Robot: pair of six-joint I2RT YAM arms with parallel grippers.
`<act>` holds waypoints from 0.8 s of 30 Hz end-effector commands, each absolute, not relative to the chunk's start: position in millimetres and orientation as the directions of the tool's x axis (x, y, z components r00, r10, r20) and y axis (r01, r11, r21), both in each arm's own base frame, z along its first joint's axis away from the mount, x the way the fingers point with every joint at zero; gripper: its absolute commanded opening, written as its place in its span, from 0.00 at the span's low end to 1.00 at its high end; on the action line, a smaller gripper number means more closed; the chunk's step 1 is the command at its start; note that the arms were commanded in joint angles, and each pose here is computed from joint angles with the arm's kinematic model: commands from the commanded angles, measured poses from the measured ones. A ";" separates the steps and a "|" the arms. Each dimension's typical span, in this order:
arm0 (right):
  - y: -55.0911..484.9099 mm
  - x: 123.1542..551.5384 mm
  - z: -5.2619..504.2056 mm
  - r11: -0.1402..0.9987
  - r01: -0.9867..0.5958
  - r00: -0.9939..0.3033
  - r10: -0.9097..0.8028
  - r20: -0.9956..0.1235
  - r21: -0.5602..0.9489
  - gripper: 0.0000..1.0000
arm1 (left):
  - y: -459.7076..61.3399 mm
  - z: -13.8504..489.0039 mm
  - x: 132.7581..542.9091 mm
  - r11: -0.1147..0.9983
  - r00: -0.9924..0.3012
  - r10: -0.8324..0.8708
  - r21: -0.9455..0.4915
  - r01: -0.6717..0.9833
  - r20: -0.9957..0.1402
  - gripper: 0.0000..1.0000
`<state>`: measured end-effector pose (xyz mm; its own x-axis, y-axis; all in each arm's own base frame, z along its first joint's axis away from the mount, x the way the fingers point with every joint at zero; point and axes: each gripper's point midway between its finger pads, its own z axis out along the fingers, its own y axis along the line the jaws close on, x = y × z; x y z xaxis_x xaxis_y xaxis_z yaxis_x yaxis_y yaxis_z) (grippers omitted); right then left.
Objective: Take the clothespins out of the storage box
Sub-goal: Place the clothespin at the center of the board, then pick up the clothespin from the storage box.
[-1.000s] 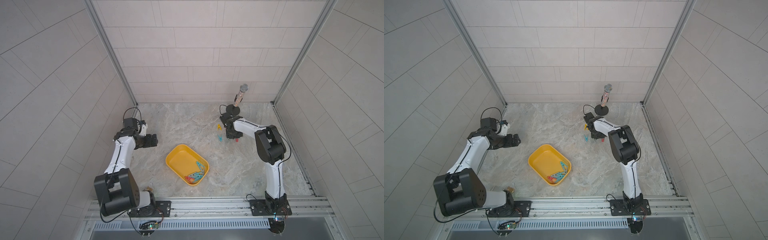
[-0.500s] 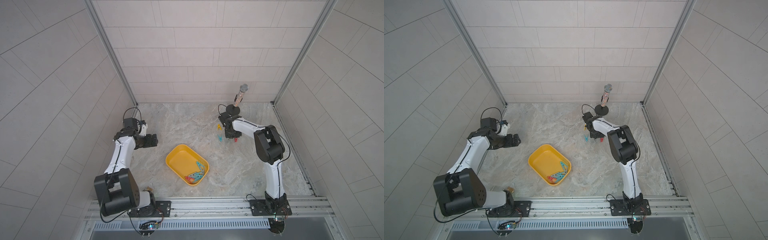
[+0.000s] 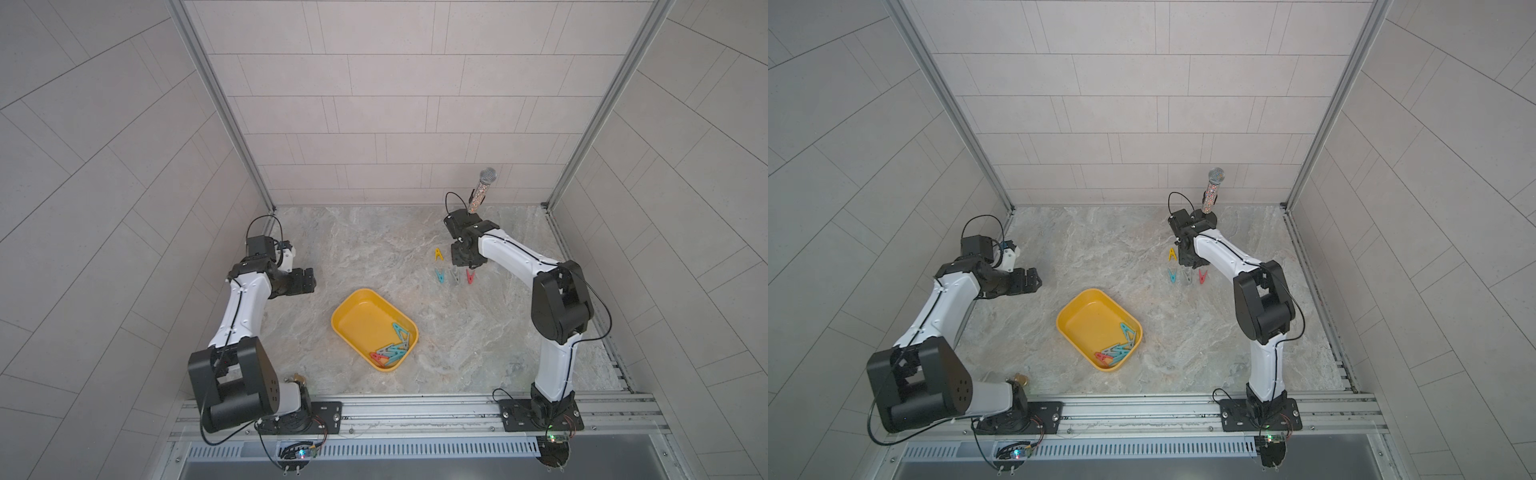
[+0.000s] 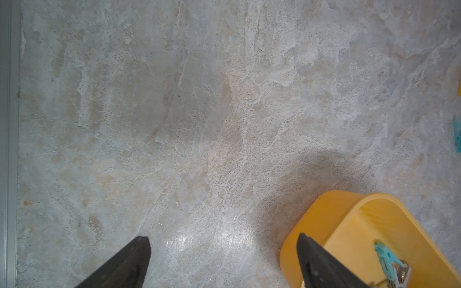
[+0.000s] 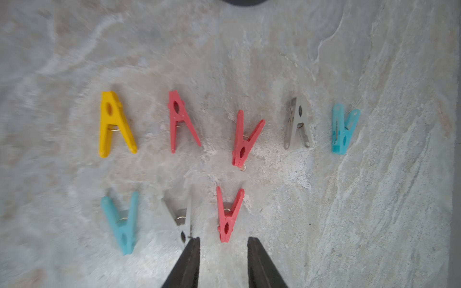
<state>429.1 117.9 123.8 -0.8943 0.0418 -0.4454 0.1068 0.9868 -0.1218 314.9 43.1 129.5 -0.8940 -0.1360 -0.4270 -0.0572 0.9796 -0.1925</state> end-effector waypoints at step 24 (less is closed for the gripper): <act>344.4 246.7 165.2 0.573 -0.811 -0.541 -0.655 -0.527 0.119 0.37 | 48.4 132.1 317.3 0.981 -0.891 -0.143 -0.183 -0.068 -0.431 1.00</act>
<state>262.3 335.2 165.0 -0.6212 -0.5848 -0.5216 -0.7404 0.6561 0.1462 314.8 44.2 129.4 -0.8937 -0.1384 -0.4268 -0.0606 0.9798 -0.1908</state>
